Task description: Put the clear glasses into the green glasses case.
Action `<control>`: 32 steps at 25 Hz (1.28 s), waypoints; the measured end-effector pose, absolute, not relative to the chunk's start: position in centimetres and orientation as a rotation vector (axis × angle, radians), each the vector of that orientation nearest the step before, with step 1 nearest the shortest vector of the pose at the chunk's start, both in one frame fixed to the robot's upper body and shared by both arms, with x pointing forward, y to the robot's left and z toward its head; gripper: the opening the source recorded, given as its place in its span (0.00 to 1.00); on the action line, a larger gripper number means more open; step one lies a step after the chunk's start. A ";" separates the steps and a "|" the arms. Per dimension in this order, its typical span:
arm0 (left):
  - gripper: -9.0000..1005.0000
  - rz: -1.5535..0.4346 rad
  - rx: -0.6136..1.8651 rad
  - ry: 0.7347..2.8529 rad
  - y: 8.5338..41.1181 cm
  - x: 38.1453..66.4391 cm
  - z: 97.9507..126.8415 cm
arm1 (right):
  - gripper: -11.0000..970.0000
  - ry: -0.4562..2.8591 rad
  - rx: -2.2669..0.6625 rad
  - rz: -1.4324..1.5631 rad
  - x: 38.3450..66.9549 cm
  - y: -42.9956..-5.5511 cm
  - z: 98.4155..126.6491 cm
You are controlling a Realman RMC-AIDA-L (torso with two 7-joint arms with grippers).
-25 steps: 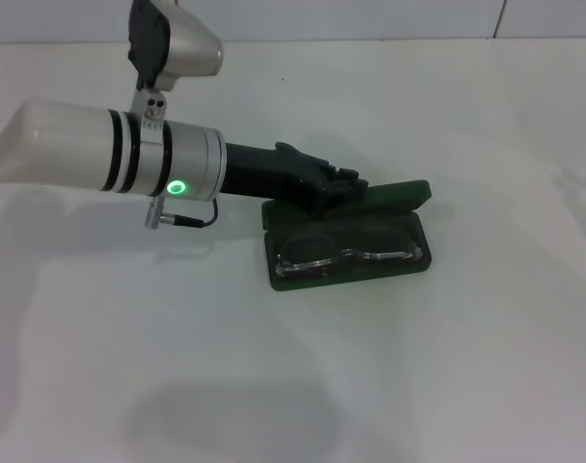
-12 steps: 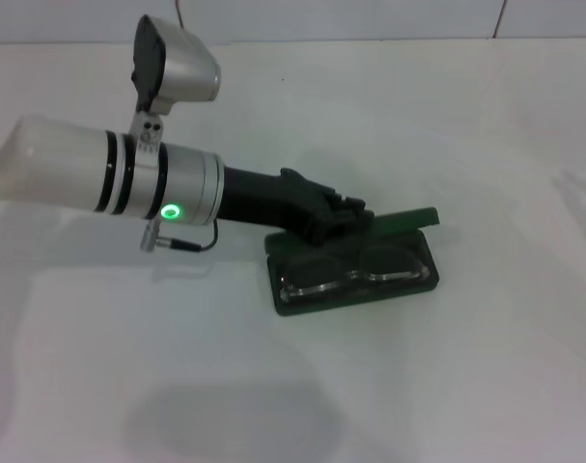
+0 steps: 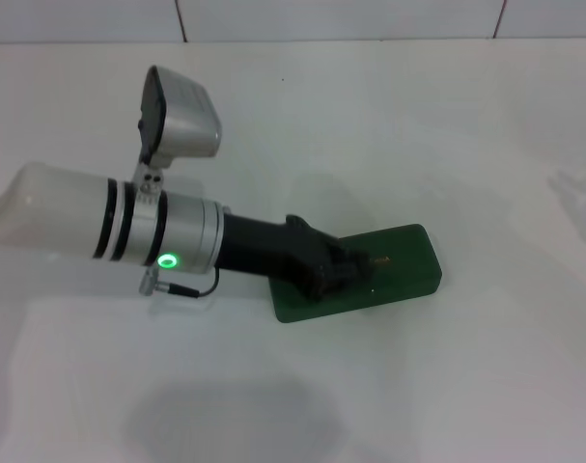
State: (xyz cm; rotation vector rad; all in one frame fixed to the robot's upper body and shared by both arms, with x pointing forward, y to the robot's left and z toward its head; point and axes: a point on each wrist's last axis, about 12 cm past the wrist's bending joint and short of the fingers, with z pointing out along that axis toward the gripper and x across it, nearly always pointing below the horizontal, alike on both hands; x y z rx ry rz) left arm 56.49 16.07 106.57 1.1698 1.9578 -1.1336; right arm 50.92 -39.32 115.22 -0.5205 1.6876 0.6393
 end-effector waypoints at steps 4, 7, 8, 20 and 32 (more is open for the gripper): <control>0.16 -1.164 1.206 1.914 15.6 55.8 106.5 | 0.12 1.685 -0.520 0.646 50.9 -39.3 115.2; 0.16 -1.214 1.250 1.842 15.1 55.6 107.6 | 0.12 1.683 -0.527 0.649 50.6 -39.4 115.1; 0.16 -1.239 1.260 1.808 14.9 55.6 108.3 | 0.12 1.682 -0.534 0.650 50.4 -39.4 115.1; 0.33 -1.398 1.075 1.373 24.5 52.6 115.6 | 0.18 1.541 -0.725 0.894 50.4 -34.6 113.3; 0.66 -1.352 1.104 1.444 28.2 50.3 113.4 | 0.63 1.383 -1.051 1.156 51.3 -25.4 112.4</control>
